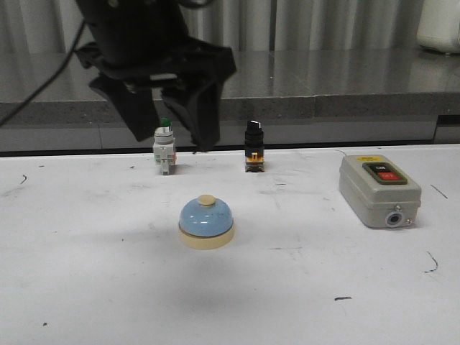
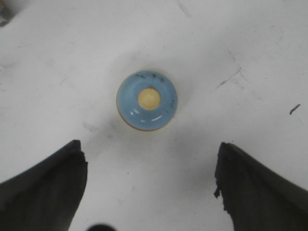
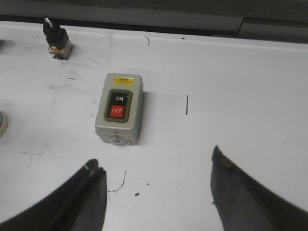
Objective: Place and press bell with both arms
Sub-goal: 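Open the left gripper, raise it off the bell and withdraw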
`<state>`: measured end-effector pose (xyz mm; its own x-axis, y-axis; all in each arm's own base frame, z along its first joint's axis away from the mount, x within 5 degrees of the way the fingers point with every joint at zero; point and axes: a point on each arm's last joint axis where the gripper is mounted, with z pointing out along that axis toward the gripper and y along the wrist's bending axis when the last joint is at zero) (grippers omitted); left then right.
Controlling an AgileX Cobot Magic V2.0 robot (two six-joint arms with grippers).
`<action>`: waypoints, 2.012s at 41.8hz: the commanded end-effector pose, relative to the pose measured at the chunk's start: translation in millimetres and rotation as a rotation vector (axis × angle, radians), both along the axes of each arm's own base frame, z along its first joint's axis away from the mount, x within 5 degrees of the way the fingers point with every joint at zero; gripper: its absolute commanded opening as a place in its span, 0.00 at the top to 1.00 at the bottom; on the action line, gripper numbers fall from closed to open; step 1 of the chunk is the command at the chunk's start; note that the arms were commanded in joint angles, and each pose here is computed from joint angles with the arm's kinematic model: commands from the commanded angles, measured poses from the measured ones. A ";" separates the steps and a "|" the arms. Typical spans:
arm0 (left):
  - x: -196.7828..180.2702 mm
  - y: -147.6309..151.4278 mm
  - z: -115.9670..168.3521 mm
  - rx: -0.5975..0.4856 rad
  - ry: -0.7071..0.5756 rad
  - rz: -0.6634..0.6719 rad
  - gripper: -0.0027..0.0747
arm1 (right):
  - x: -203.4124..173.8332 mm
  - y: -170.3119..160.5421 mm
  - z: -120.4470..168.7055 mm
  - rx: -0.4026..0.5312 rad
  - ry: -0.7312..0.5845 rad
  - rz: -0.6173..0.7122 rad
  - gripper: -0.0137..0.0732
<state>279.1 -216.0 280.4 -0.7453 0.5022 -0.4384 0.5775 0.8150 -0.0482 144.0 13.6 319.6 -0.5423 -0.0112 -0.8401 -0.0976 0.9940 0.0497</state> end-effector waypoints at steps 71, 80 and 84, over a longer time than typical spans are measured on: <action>-204.0 184.5 80.4 -0.380 -0.620 0.301 0.27 | 3.6 1.1 26.9 0.000 -0.136 0.007 0.34; -204.0 184.5 80.4 -0.380 -0.620 0.301 0.27 | 12.4 18.5 45.4 -0.009 -0.092 0.125 0.83; -204.0 184.5 80.4 -0.380 -0.620 0.301 0.27 | 22.1 30.0 49.0 -0.021 -0.065 0.189 0.91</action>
